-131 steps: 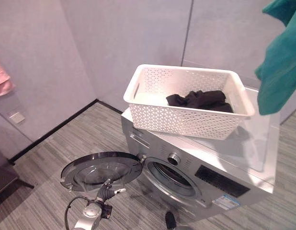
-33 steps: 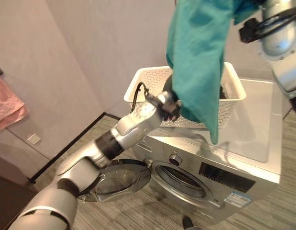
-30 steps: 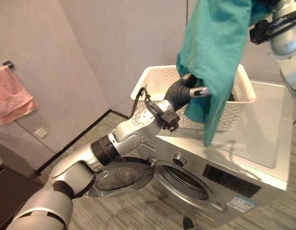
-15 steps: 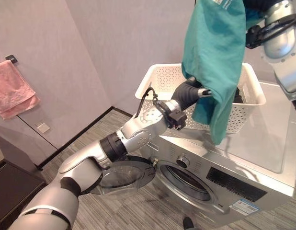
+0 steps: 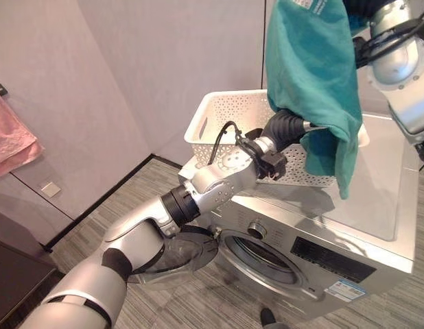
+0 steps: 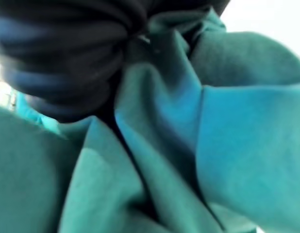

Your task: Grab the laundry basket,head to the washer,open it,put in the laundry and shut it.

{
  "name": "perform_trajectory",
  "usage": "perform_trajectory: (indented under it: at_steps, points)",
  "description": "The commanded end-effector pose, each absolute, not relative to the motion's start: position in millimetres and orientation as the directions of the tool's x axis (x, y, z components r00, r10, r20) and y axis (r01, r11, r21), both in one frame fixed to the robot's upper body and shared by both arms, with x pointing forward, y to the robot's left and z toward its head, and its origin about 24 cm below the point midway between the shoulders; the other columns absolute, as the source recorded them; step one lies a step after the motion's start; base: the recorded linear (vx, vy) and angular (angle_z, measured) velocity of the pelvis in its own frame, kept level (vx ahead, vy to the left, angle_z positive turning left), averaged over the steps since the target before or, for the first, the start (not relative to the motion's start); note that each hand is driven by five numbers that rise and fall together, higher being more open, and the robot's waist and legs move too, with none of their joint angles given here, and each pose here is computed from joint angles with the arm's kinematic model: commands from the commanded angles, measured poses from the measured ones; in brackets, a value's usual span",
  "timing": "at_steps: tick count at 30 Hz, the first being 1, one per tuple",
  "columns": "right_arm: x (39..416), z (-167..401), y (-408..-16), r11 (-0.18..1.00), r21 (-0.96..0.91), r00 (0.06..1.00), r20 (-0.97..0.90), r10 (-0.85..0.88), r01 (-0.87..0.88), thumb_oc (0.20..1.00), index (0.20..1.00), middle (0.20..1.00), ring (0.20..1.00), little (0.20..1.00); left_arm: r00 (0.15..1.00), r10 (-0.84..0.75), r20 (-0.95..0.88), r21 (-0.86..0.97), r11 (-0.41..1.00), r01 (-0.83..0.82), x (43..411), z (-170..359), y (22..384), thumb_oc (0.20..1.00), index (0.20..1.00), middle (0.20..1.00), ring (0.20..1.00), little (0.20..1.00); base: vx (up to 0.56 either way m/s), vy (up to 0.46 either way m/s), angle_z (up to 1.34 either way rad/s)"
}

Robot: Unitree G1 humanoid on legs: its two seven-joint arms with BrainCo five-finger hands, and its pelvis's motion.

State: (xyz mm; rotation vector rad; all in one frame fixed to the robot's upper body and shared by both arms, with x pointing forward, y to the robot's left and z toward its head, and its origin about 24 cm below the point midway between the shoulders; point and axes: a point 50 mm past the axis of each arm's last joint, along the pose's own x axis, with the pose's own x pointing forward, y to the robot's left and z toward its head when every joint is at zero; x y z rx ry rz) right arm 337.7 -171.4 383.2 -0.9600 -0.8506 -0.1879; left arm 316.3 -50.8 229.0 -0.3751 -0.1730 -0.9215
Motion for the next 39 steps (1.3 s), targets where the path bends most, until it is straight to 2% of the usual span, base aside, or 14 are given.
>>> perform_trajectory:
  at_steps: [1,14,19,39]
  points:
    - [324,415,-156,0.656,-0.560,0.559,0.792,0.245,0.506,0.200,0.200,0.200,0.200,0.200,0.639,-0.637,0.431,-0.237,0.603,0.762,332,263,-38,1.000,1.000,1.000,1.000,1.000,0.00,-0.011,-0.14]
    - [316,410,-139,0.715,-0.525,0.501,0.820,0.277,0.462,0.200,0.200,0.200,0.200,0.200,0.688,-0.563,0.458,-0.316,0.621,0.717,341,268,-31,1.000,1.000,1.000,1.000,1.000,0.00,-0.005,-0.05]
    - [313,404,-134,0.766,-0.508,0.489,0.821,0.294,0.394,0.200,0.200,0.200,0.200,0.200,0.693,-0.534,0.483,-0.287,0.651,0.702,345,277,-25,1.000,1.000,1.000,1.000,1.000,0.00,-0.001,-0.02]
    - [305,391,-123,0.824,-0.487,0.455,0.827,0.330,0.288,0.200,0.200,0.200,0.200,0.200,0.741,-0.439,0.509,-0.299,0.716,0.630,354,279,-10,1.000,1.000,1.000,1.000,1.000,0.01,-0.001,-0.03]
